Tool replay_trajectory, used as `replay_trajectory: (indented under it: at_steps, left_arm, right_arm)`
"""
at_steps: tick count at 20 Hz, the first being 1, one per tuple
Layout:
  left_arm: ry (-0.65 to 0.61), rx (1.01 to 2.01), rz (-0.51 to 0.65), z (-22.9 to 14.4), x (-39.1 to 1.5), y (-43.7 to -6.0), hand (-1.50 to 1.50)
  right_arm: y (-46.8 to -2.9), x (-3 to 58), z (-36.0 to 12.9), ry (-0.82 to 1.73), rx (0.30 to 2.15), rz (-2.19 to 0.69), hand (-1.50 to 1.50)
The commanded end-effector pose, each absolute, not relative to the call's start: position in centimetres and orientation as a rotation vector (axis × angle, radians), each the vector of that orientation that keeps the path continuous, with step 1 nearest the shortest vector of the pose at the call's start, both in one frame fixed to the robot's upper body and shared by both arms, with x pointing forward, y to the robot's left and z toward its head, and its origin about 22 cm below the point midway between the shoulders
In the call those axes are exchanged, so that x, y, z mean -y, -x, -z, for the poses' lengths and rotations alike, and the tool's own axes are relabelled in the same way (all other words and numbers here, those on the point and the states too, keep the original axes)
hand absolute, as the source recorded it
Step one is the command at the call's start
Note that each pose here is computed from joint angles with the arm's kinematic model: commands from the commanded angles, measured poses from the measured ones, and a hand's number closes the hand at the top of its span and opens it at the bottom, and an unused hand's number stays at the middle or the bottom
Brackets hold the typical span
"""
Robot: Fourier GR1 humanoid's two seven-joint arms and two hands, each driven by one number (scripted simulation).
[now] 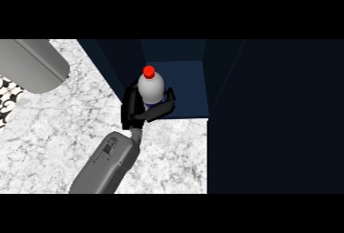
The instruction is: Pick up the bottled water, place it into the cabinet and close the cabinet
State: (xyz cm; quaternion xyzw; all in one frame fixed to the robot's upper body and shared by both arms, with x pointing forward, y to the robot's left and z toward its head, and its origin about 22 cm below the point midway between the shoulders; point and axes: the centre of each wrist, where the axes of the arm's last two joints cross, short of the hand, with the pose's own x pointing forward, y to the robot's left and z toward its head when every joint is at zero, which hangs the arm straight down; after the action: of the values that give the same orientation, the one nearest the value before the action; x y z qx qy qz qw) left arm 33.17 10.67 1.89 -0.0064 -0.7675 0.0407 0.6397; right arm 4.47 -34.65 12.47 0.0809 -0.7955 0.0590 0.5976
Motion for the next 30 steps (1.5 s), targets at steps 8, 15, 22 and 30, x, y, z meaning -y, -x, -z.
replay_trajectory:
  at_steps: [8, 15, 22, 30]
  left_arm:
    - [-0.096, 1.668, -0.081, -1.6, -10.0, -37.7, 1.5]
    - [-0.151, 1.694, -0.076, -2.2, -9.4, -39.7, 1.5]
    - [-0.243, 1.731, -0.055, -3.2, -9.4, -41.7, 1.5]
    - [-0.331, 1.701, 0.005, -5.1, -10.4, -43.6, -1.5]
  right_arm:
    - [-3.6, 33.3, -15.3, -0.304, 1.9, -0.118, -1.5]
    - [-4.3, 33.6, -14.6, -0.316, 1.901, -0.093, -1.5]
    - [-4.5, 33.4, -14.5, -0.308, 1.892, -0.127, -1.5]
    - [-4.7, 33.9, -14.5, -0.325, 1.898, -0.131, -1.5]
